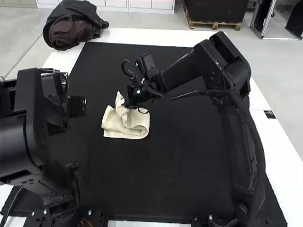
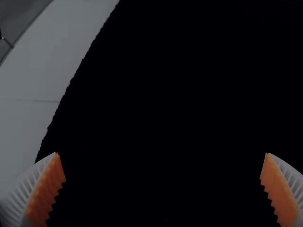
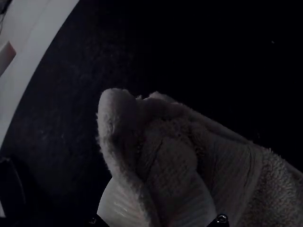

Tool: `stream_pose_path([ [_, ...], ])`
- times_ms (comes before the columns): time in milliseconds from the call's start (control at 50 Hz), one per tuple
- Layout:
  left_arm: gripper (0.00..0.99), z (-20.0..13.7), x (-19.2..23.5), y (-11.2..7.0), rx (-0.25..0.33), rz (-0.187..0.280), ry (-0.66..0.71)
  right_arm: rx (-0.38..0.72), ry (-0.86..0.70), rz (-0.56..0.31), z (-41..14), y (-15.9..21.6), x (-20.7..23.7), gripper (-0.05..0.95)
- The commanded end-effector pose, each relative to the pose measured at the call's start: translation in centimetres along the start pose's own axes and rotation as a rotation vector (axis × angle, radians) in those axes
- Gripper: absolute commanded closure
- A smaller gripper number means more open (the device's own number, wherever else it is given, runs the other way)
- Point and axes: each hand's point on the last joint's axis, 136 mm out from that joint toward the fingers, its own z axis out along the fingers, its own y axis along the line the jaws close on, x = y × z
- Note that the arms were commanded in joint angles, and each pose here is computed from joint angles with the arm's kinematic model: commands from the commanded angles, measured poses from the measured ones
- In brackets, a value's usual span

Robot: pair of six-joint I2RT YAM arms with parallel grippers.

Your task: Fold the towel.

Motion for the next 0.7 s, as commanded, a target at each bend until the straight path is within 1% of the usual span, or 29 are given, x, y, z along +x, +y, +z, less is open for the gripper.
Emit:
stream_pose_path([
  [0, 0.028, -0.3, -0.2, 0.4, -0.016, 0.002, -0.013, -0.042, -0.021, -0.019, 0.6, 1.8, -1.2, 0.92],
  [280, 0.028, -0.3, -0.3, 0.4, -0.017, -0.001, -0.016, -0.06, -0.021, -0.023, 2.1, 2.3, -1.7, 0.92],
  [500, 0.028, -0.4, -0.1, 0.3, -0.013, -0.001, -0.01, -0.062, -0.006, 0.011, 3.6, 1.9, -1.3, 0.92],
  [520, 0.028, -0.4, -0.1, 0.4, -0.014, -0.001, -0.01, -0.063, -0.005, 0.014, 3.7, 1.9, -1.2, 0.9],
  [580, 0.028, -0.4, 0.0, 0.3, -0.013, -0.001, -0.01, -0.064, -0.004, 0.02, 4.0, 1.9, -1.2, 0.74],
  [620, 0.028, -0.4, 0.1, 0.4, -0.014, -0.001, -0.01, -0.065, -0.002, 0.019, 4.1, 2.0, -1.2, 0.67],
  [680, 0.028, -0.4, 0.1, 0.3, -0.014, -0.001, -0.01, -0.07, -0.005, 0.015, 4.2, 2.3, -1.4, 0.63],
])
